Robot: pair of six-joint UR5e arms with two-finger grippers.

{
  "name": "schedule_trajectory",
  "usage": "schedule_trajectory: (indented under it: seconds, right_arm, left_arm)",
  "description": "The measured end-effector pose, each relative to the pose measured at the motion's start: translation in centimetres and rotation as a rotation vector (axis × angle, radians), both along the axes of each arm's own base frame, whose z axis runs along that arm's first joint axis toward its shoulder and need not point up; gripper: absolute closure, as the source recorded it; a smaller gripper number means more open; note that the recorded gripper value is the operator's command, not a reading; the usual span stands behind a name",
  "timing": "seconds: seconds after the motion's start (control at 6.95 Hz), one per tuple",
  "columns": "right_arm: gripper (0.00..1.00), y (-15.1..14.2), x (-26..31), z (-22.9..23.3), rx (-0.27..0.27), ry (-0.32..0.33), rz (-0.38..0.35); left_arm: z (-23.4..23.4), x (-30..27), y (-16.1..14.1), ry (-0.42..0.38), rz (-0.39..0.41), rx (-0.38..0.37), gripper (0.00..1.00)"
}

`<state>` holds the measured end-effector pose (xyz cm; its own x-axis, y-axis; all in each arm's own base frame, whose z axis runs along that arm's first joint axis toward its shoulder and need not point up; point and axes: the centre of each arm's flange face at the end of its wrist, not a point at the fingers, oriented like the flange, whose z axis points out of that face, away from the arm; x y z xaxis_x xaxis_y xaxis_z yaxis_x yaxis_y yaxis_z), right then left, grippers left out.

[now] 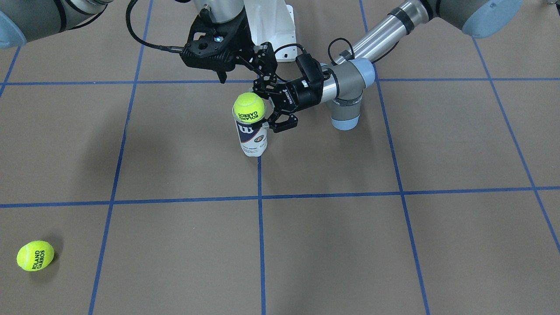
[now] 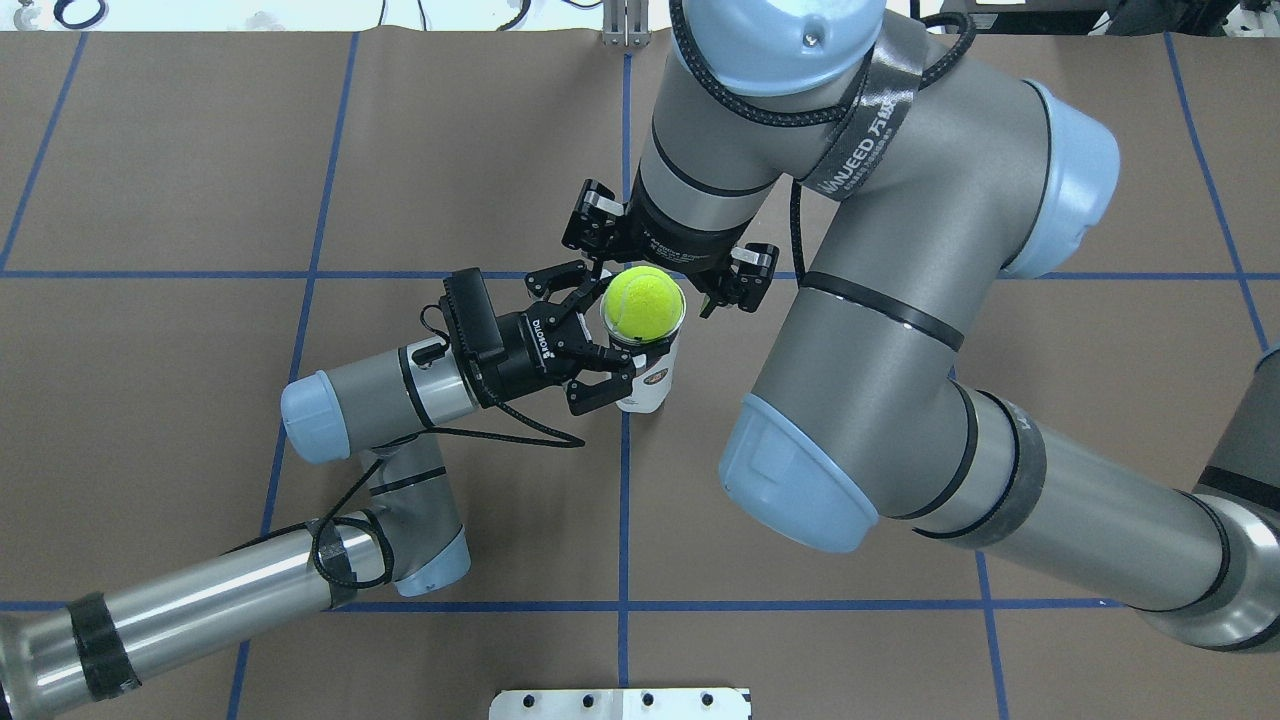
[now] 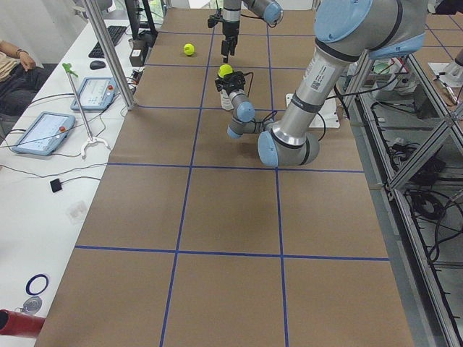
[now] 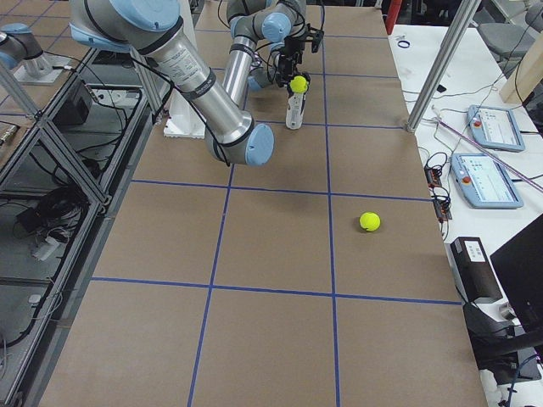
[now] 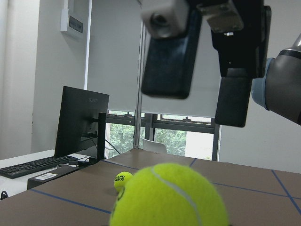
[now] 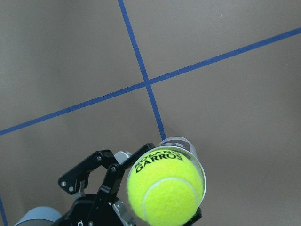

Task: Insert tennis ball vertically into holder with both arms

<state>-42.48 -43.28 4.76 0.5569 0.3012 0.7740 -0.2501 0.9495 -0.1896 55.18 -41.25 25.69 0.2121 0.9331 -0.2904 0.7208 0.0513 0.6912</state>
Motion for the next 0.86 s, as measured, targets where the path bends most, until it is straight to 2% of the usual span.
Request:
schedule_trajectory:
  seconds: [0.14,0.43,0.86]
  right_arm:
    - [0.01,0.03,0.08,0.02,0.002,0.000,-0.001]
    - [0.01,-0.02,0.17,0.18,0.004,0.002,-0.001]
    - [0.01,-0.01,0.25,0.07,0.008,0.000,-0.002]
  left_arm:
    - [-0.07,-0.02,0.01,0.002,0.000,0.001,0.09]
    - [-0.30,-0.04,0.02,0.006,0.001,0.002,0.05]
    - [-0.42,-0.05,0.02,0.008,0.001,0.002,0.04]
